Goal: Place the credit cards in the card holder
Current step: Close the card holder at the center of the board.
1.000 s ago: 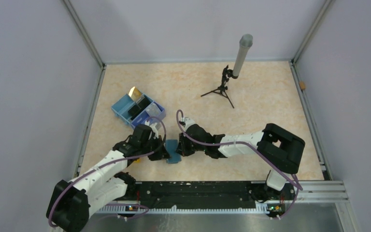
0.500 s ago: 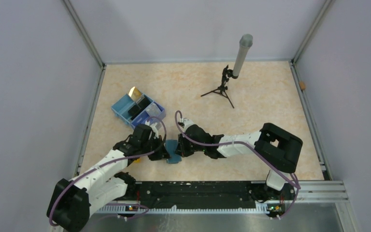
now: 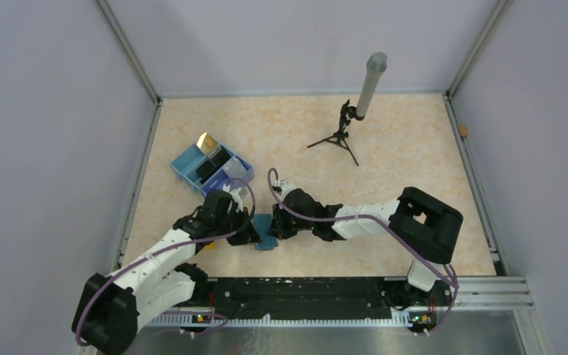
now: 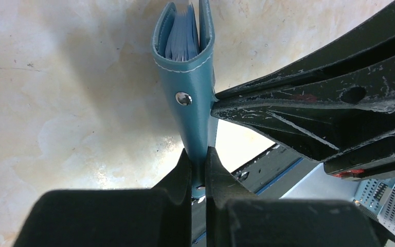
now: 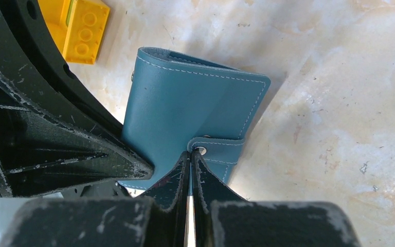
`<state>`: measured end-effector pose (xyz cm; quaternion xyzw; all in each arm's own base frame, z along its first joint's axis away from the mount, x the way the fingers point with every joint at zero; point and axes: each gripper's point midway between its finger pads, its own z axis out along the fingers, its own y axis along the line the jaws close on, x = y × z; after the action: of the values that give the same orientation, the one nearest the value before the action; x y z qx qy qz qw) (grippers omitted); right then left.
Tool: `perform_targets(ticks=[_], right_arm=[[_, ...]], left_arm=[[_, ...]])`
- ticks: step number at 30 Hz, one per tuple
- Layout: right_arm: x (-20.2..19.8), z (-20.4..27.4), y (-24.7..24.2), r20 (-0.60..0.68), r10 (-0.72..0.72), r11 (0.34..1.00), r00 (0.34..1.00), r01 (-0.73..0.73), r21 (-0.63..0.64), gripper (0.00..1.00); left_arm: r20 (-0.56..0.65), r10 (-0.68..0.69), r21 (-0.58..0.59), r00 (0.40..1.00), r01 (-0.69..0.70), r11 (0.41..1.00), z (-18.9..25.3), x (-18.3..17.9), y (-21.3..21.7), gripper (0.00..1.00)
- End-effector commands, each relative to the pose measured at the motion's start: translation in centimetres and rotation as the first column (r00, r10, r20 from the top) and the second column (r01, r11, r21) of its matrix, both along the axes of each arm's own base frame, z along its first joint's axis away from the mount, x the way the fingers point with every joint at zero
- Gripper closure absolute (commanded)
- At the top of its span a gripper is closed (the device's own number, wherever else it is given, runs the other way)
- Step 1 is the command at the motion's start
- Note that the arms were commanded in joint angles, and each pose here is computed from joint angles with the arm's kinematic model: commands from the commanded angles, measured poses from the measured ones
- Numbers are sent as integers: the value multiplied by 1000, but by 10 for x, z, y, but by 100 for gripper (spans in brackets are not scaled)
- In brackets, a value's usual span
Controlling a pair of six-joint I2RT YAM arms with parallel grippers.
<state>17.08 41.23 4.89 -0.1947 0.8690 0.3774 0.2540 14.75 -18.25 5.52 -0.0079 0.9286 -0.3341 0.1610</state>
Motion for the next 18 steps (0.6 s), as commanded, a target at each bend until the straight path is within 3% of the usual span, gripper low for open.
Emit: perform_targets(ticks=[1,18], right_arm=[[16,10,15,42,13,999,999,-15,38,100],[37,-28,-2,20,2,1000,1000,-2,11,100]], left_arm=[[25,-106,-81,994,108,991,7,-9,-14,100],[14,-166,-100,986,167,981,4,-19,-22,100]])
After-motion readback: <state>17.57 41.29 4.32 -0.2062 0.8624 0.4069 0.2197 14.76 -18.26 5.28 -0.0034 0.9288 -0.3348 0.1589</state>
